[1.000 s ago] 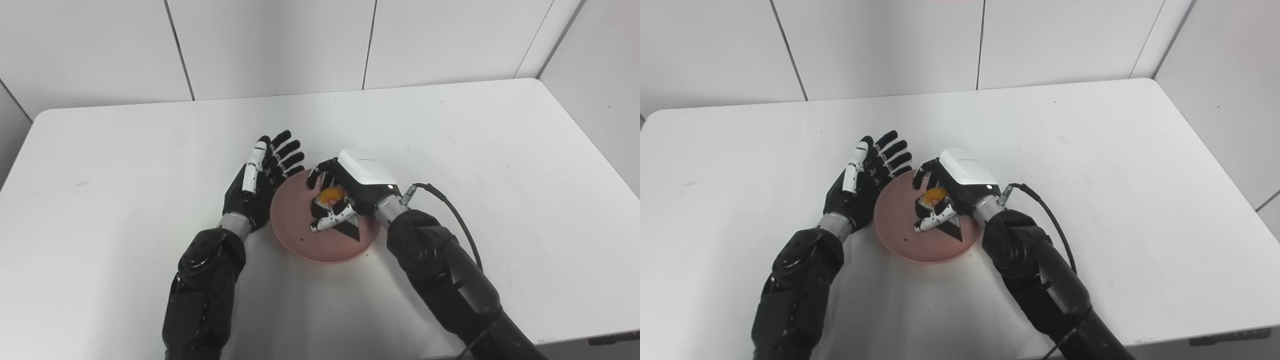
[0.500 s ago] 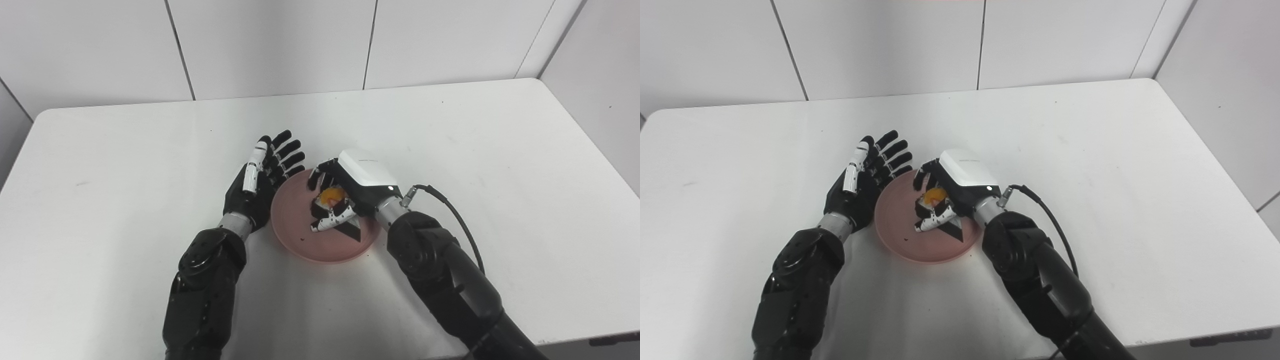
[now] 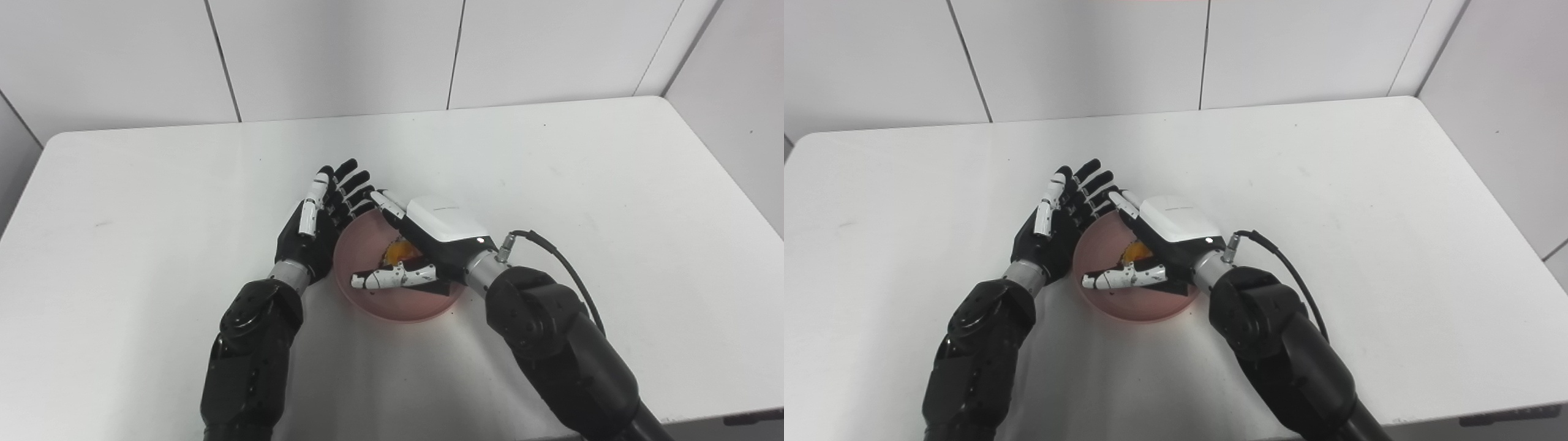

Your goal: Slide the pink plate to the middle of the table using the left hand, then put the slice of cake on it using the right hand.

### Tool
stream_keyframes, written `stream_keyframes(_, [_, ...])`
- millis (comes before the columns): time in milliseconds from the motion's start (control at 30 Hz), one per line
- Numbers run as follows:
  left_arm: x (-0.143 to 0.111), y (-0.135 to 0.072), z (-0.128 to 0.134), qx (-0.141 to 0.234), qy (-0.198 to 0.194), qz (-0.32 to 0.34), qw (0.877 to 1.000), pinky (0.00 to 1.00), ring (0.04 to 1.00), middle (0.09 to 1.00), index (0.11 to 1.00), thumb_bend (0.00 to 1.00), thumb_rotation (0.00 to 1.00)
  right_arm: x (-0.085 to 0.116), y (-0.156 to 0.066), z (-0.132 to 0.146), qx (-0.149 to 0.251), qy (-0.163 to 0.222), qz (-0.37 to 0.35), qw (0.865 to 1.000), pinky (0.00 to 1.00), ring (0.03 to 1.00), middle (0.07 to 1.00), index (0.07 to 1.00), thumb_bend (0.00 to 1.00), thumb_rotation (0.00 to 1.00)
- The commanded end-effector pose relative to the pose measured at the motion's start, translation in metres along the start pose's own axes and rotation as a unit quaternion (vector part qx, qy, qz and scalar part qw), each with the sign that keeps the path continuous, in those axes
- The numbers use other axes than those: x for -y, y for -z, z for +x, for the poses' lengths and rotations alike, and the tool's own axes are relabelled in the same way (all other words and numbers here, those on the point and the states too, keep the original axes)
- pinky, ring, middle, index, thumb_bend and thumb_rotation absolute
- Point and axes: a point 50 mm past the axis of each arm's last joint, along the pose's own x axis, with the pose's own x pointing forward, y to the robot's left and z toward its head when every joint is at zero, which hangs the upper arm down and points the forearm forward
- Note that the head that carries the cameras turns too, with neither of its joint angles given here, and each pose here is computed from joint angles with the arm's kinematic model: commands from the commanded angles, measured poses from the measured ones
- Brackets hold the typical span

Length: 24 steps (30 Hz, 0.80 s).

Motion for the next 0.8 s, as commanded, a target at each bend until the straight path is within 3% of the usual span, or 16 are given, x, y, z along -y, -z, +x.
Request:
stream_keyframes(0, [-0.006, 0.018, -0.002, -0.047, -0.021, 0.007, 0.999, 0.85, 0.862, 0.878, 0.864, 0.38, 1.00, 0.020, -0.008, -0.003, 0.014, 0.035, -0.006, 0.999, 0.75, 0.944, 1.000, 1.000, 0.92, 0.90])
stream_keyframes(233, [-0.006, 0.018, -0.002, -0.049, -0.023, -0.009, 0.998, 0.83, 0.850, 0.863, 0.856, 0.38, 1.00, 0.028, -0.010, -0.008, 0.017, 0.049, -0.006, 0.999, 0.76, 0.952, 1.000, 1.000, 0.94, 0.94])
stream_keyframes(400, [-0.006, 0.018, -0.004, -0.045, -0.026, -0.039, 0.998, 0.84, 0.846, 0.843, 0.830, 0.38, 1.00, 0.035, -0.009, -0.014, 0.030, 0.094, 0.002, 0.995, 0.72, 0.942, 1.000, 1.000, 0.92, 0.96])
stream_keyframes(567, [-0.008, 0.020, -0.004, -0.041, -0.034, -0.036, 0.998, 0.84, 0.842, 0.837, 0.823, 0.39, 1.00, 0.042, -0.002, -0.018, 0.046, 0.142, 0.061, 0.987, 0.66, 0.935, 1.000, 1.000, 0.89, 1.00])
stream_keyframes(767, [-0.017, 0.019, -0.010, -0.016, -0.047, 0.016, 0.999, 0.83, 0.846, 0.864, 0.857, 0.41, 1.00, 0.039, 0.014, -0.018, 0.042, 0.179, 0.147, 0.972, 0.77, 0.990, 1.000, 1.000, 0.89, 1.00])
